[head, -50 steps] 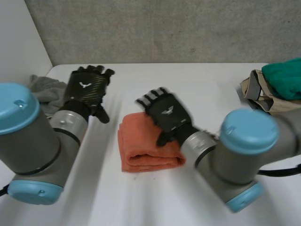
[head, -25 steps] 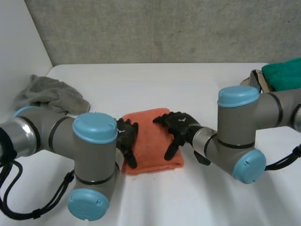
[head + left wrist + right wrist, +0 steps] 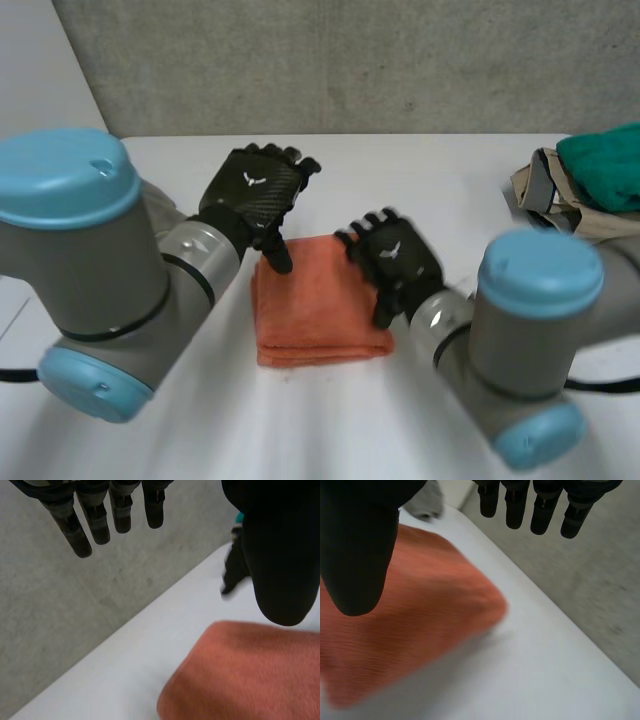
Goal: Fold the laundry.
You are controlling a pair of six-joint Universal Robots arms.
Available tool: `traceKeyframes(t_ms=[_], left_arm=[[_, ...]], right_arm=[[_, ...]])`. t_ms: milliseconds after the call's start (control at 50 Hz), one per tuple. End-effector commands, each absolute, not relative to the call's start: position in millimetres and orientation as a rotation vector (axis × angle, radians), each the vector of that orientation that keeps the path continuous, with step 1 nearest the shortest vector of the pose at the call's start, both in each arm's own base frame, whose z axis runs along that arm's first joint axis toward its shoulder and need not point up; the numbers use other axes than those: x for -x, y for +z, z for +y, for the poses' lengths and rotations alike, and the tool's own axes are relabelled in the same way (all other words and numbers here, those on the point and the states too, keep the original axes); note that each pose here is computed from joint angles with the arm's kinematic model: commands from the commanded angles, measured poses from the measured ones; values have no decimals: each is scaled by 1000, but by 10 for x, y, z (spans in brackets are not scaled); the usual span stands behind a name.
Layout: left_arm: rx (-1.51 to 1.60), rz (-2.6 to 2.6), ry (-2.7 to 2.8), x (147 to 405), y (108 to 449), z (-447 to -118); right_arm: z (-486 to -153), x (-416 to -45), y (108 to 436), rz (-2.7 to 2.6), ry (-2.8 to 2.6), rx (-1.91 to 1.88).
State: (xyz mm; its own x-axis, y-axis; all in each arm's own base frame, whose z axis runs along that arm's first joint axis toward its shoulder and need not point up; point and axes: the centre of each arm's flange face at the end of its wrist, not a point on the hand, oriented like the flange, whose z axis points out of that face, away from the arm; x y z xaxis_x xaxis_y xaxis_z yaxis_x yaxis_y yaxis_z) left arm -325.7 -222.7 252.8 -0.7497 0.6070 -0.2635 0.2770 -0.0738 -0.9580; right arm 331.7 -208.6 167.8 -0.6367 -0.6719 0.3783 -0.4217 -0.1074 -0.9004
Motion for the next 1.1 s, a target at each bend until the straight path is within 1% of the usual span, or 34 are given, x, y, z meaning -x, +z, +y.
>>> traceKeyframes(t_ms=[20, 100, 220, 440, 700, 780, 800, 860, 880, 940, 960, 1000, 1020, 1060, 1080, 1100], left_arm=[[1021, -1856, 1823, 3271, 2549, -2241], [1028, -1856, 1803, 3272, 2525, -2237], [1031, -1861, 1792, 3281, 2495, -2230], [1034, -1867, 1784, 3280, 2470, -2226], [1031, -1849, 1796, 3285, 2522, -2219], [1031, -1845, 1801, 3291, 2536, -2213], [1030, -1845, 1801, 3289, 2538, -2210], [1029, -1839, 1804, 3290, 2554, -2201], [1026, -1835, 1811, 3283, 2577, -2200], [1024, -1824, 1821, 3277, 2616, -2190], [1020, -1815, 1833, 3275, 2648, -2189], [1017, -1806, 1842, 3273, 2677, -2186], [1012, -1794, 1853, 3272, 2713, -2175], [1007, -1783, 1864, 3268, 2752, -2168], [998, -1770, 1871, 3269, 2791, -2151], [994, -1765, 1869, 3271, 2803, -2142]], right_arm=[[-1665, -3421, 1344, 1848, -1734, 1311], [-1713, -3477, 1134, 1843, -1733, 1328], [-1836, -3583, 1030, 1812, -1773, 1316], [-1997, -3712, 911, 1762, -1849, 1424], [-2284, -3769, 1122, 1735, -1952, 1340], [-2438, -3752, 1196, 1735, -2000, 1308], [-2536, -3705, 1257, 1743, -2030, 1285], [-2676, -3629, 1351, 1756, -2074, 1254], [-2761, -3593, 1478, 1741, -2119, 1227], [-2912, -3518, 1699, 1719, -2200, 1175], [-3049, -3438, 1867, 1705, -2266, 1132], [-3184, -3353, 2062, 1680, -2340, 1087], [-3314, -3261, 2237, 1658, -2412, 1043], [-3458, -3151, 2418, 1631, -2488, 998], [-3618, -3029, 2607, 1599, -2571, 947], [-3688, -2978, 2680, 1580, -2603, 926]])
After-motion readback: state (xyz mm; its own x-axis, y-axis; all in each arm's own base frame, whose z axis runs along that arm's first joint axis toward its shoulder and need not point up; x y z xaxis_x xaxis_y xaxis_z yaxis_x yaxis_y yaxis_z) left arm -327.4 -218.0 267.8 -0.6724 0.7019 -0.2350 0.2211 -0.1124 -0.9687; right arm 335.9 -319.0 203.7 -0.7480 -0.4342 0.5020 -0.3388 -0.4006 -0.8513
